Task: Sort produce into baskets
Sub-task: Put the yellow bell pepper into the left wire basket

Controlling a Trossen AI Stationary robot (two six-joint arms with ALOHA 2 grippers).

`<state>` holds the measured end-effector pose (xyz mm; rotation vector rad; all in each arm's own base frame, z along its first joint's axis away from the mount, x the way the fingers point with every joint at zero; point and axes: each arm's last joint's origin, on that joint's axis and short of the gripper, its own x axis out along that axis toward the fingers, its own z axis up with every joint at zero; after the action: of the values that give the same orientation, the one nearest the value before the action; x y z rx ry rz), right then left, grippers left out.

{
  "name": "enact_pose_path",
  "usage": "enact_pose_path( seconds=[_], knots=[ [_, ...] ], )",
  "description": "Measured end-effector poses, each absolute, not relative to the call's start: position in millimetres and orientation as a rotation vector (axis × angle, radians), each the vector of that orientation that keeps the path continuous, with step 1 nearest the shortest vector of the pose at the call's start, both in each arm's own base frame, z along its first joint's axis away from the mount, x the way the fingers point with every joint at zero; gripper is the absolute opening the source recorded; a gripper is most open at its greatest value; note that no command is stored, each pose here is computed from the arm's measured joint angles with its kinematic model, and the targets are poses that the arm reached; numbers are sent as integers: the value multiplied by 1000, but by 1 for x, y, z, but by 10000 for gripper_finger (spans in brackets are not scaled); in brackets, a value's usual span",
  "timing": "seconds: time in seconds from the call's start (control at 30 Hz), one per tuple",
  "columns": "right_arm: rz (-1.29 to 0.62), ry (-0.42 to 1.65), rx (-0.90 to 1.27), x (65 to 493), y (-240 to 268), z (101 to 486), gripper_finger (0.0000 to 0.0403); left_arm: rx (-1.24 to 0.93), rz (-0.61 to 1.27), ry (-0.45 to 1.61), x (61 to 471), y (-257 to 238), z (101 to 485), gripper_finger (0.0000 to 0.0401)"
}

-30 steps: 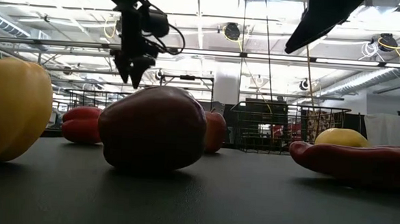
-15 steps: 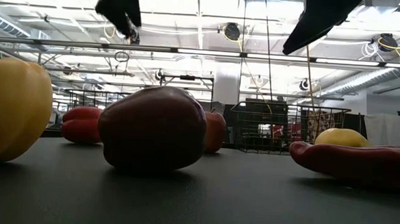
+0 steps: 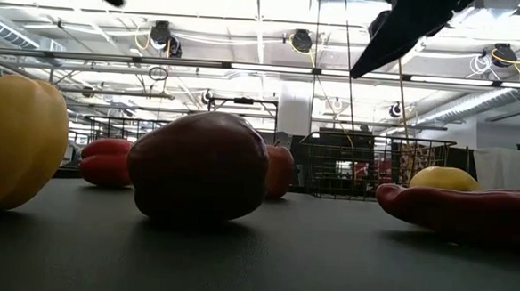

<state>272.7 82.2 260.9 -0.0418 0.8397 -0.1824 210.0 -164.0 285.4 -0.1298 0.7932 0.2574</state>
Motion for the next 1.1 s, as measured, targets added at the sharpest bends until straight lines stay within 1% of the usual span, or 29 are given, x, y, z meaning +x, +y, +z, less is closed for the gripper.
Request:
enact_pose_path(
  seconds=[0.1,0.2,0.3,0.43,0.67,0.83,1.1],
  knots=[
    [-183,840,-40,273,82,261,338,-203,296,731,200,-190,275,313],
    [-179,818,-36,275,82,262,338,-220,275,713,196,-212,262,313],
    [-175,808,-37,276,82,263,338,-221,270,710,196,-230,246,313],
    [-176,807,-36,276,83,263,338,-261,312,689,200,-246,224,313],
    [-174,805,-40,276,83,263,338,-271,361,635,200,-263,197,313],
    [-165,806,-62,276,82,263,338,-209,385,602,198,-266,186,313],
    [-162,804,-70,276,82,263,338,-98,402,633,191,-269,170,312]
  ],
)
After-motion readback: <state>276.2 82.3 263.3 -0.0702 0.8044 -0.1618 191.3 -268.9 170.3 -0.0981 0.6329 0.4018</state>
